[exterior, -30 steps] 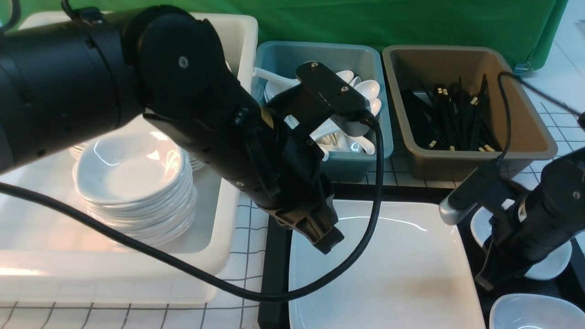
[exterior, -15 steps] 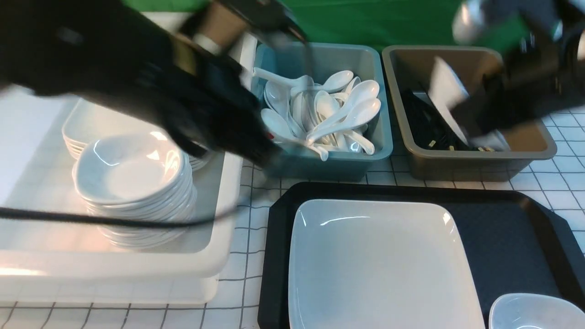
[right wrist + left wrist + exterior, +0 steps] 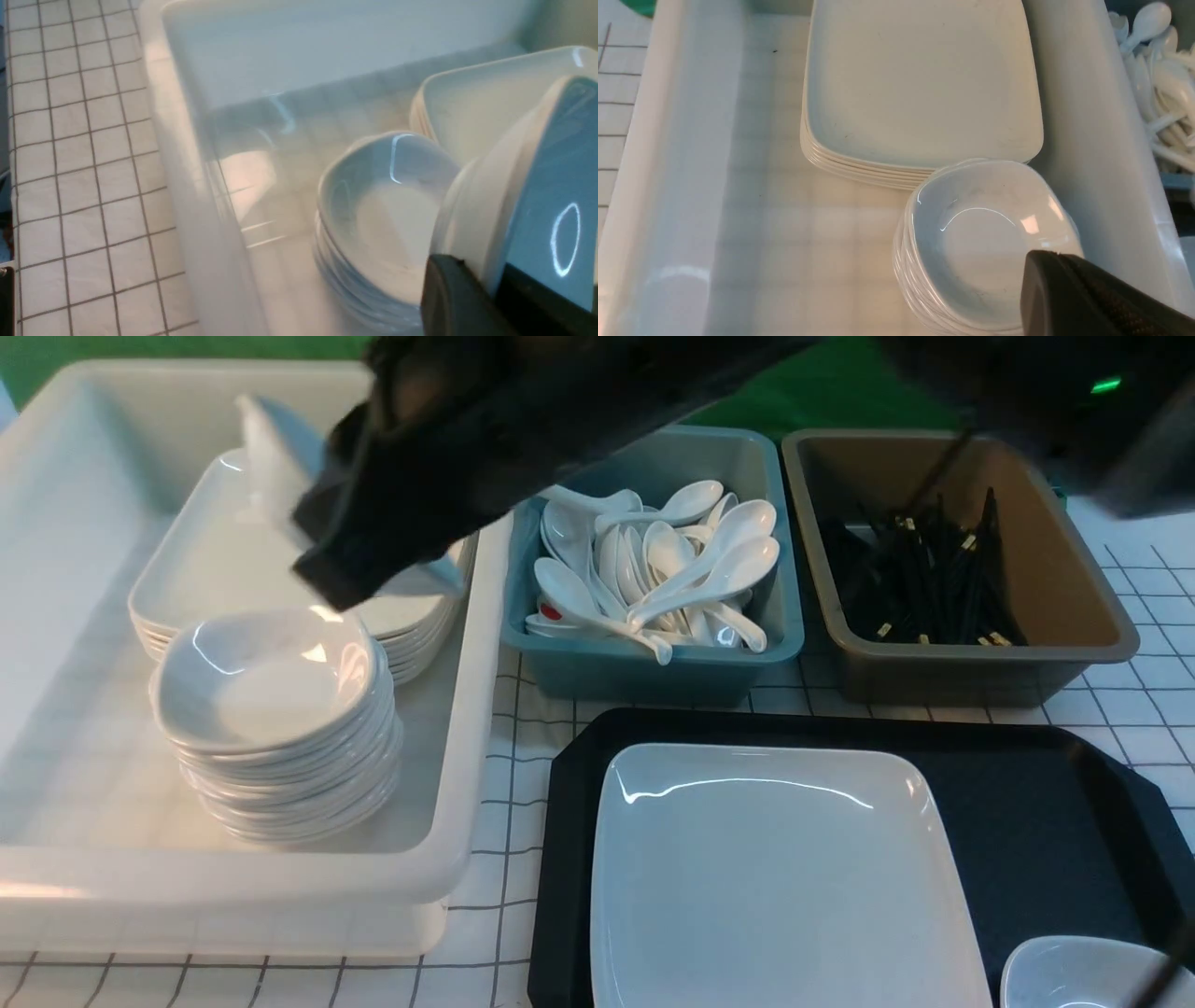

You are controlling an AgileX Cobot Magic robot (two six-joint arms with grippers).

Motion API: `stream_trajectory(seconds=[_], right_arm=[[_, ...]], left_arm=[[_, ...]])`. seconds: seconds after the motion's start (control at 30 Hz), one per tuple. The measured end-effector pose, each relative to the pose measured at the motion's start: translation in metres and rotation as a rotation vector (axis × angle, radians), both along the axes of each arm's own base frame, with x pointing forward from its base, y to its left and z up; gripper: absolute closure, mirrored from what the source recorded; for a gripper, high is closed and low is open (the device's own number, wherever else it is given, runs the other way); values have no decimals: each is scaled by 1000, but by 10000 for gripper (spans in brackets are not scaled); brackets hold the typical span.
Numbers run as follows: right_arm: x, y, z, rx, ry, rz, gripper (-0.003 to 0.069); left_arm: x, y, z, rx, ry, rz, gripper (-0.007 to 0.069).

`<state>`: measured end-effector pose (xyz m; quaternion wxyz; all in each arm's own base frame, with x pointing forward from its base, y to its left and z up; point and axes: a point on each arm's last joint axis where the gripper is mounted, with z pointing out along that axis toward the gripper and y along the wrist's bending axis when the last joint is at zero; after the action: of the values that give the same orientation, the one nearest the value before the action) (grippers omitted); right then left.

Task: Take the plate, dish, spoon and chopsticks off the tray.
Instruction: Use the right arm to put the small plate into the large storage box on the left

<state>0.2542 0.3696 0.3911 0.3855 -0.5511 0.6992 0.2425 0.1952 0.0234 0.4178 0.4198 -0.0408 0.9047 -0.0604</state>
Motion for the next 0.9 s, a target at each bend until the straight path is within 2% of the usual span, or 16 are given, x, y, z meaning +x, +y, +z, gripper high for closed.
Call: stream_trajectory(seconds=[0.17, 0.4, 0.5, 0.73, 0.83, 0.9], right_arm=[[11, 39, -27, -7, -2, 26, 622], [31, 62, -60, -20, -40, 11, 615], [35, 64, -73, -67, -61, 10, 566], [28, 61, -67, -81, 8, -18, 249], [20, 52, -48, -88, 14, -16, 167], [15, 43, -29, -75, -11, -17, 149]], left_arm=[[-4, -2, -4, -7, 19, -33, 627], [-4, -3, -4, -16, 19, -39, 627], [-4, -3, -4, -13, 18, -41, 627], [-4, -3, -4, -7, 17, -46, 627], [-4, -3, -4, -7, 16, -48, 627], [-4, -4, -4, -16, 13, -51, 627]])
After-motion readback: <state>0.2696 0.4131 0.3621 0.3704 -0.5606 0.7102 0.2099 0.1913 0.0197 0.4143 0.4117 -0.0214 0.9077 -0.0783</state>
